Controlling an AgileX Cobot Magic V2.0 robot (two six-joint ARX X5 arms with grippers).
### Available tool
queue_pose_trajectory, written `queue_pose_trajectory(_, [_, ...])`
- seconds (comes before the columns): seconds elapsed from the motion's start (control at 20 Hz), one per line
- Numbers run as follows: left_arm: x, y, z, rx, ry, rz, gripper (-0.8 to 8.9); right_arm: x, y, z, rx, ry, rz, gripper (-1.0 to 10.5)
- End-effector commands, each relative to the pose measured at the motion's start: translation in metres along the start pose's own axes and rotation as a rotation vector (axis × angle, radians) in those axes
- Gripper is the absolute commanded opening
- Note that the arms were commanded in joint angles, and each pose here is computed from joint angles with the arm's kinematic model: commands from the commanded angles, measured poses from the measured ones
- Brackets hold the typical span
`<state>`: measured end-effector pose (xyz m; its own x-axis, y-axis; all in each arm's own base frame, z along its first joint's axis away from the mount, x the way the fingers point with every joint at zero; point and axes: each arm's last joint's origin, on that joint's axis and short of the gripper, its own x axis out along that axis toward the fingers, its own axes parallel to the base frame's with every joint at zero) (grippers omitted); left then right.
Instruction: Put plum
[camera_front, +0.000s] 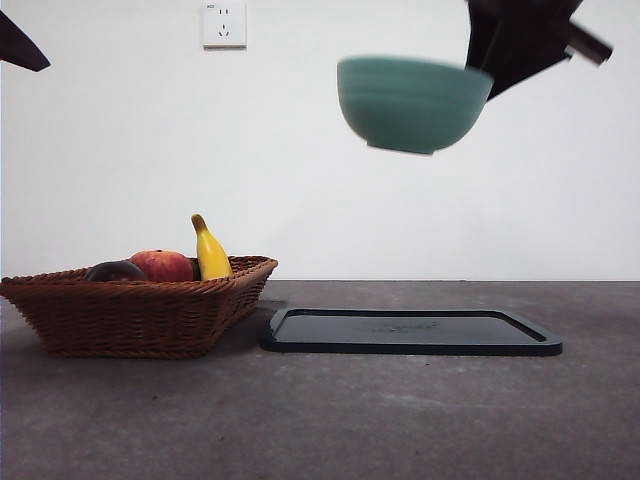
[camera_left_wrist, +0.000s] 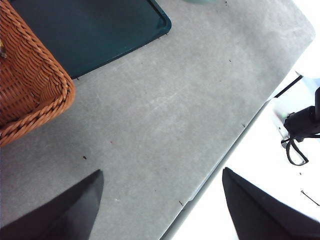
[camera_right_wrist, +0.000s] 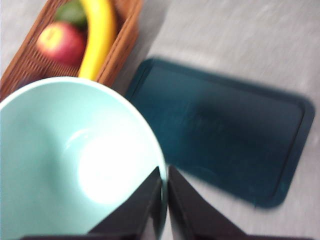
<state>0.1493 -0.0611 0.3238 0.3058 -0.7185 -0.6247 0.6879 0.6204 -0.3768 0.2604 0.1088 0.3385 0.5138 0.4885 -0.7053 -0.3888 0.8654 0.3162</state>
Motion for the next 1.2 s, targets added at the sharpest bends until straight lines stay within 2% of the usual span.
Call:
queue_pose_trajectory(0.05, [-0.001,-0.001,0.003,0.026,-0.007,-0.005,3.73,-0.008,0.010,-0.008,-0.054,-0.013,0.001,0.1])
queue_pose_trajectory(0.35, [-0.001,-0.001,0.003,0.026,-0.007,-0.005,3.73,0.007,0.024,-0.059,-0.116,0.073,0.013,0.1])
queue_pose_trajectory(0.65, [-0.001,-0.001,0.003,0.026,-0.006,-0.005,3.73,0.047,0.021,-0.098,-0.106,0.129,0.022,0.1])
queue_pose_trajectory(0.85, [-0.001,-0.001,0.003,0.026,-0.007,-0.005,3.73,0.068,0.018,-0.112,-0.101,0.181,0.017,0.1])
queue_pose_trajectory(1.2, [-0.001,-0.001,0.003,0.026,-0.006,-0.005,3.73,0.098,0.014,-0.117,-0.100,0.245,-0.007,0.1])
